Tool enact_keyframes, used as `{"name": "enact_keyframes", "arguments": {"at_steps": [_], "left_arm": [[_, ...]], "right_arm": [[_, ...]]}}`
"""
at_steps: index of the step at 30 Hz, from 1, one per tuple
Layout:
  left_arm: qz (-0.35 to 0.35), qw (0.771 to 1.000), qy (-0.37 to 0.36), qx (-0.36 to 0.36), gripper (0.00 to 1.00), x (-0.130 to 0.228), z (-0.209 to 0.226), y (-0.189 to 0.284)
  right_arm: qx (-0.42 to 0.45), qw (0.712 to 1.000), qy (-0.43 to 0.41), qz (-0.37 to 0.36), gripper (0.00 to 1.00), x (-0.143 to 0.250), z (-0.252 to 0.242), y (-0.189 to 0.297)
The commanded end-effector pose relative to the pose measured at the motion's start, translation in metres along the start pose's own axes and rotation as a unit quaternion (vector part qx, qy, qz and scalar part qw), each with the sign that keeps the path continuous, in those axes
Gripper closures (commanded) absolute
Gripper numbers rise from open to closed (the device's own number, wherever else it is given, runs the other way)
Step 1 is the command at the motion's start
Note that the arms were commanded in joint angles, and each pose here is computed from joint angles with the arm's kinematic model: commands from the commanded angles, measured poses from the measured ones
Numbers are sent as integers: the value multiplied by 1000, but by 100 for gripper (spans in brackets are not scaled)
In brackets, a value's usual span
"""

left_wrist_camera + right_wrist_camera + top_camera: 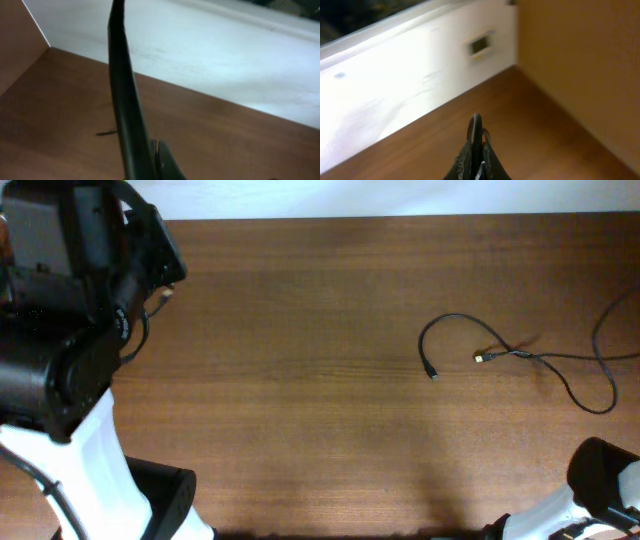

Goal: Untangle cables

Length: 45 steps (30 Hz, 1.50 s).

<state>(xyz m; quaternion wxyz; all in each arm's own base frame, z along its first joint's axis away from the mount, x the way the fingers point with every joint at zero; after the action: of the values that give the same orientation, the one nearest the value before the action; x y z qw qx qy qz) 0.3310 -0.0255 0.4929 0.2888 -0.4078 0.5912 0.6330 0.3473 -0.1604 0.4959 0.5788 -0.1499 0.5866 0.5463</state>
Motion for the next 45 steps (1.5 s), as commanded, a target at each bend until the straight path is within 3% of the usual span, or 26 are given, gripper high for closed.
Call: {"name": "enact_keyframes", "arguments": {"at_steps": [1,5,10,15,17,21,29,36,42,43,44,45], "left_arm": [[38,999,-18,-9,100,13,-2,-18],[57,998,-25,-14,100,20,-4,-27],[60,998,-22,-3,100,21,-7,-27],[59,998,-23,-5,100,21,-6,-27],[59,998,-23,-5,100,21,-6,-27],[55,998,-23,-16,100,20,-2,-26],[51,998,-13,-30,100,17,9,-24],[50,998,-10,-38,100,17,14,-25],[51,998,-9,-40,100,16,16,-25],[51,998,-9,-40,100,16,16,-25],[51,998,-9,-40,100,16,16,-25],[51,998,-9,-40,100,16,16,-25]], "right_arm": [[-107,992,37,48,96,32,73,5],[-223,963,110,100,96,86,167,38],[-317,915,182,170,96,157,239,85],[-352,847,283,279,96,259,285,118],[-346,836,313,291,96,286,298,119],[-292,833,359,304,96,331,313,86],[-191,864,368,285,96,389,322,-42],[-171,839,403,322,96,493,289,-101],[-152,810,423,376,96,547,245,-109],[-146,808,429,378,73,551,239,-111],[-141,808,430,376,1,550,236,-112],[-135,811,432,370,1,547,236,-114]]}}
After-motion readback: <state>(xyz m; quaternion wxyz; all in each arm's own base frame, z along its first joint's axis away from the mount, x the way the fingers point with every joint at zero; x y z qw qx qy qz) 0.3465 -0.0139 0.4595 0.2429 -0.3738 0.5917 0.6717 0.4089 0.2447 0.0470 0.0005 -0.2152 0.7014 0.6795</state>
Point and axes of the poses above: each gripper's point midway between its finger pads, its own y axis back along the fingers, its own z axis along the line the jaws close on, x = y × z, the point moved 1 cm from there along y, back along the fingers, and after that the axes turned 8 degrees about -y, right-handed, at the moved point
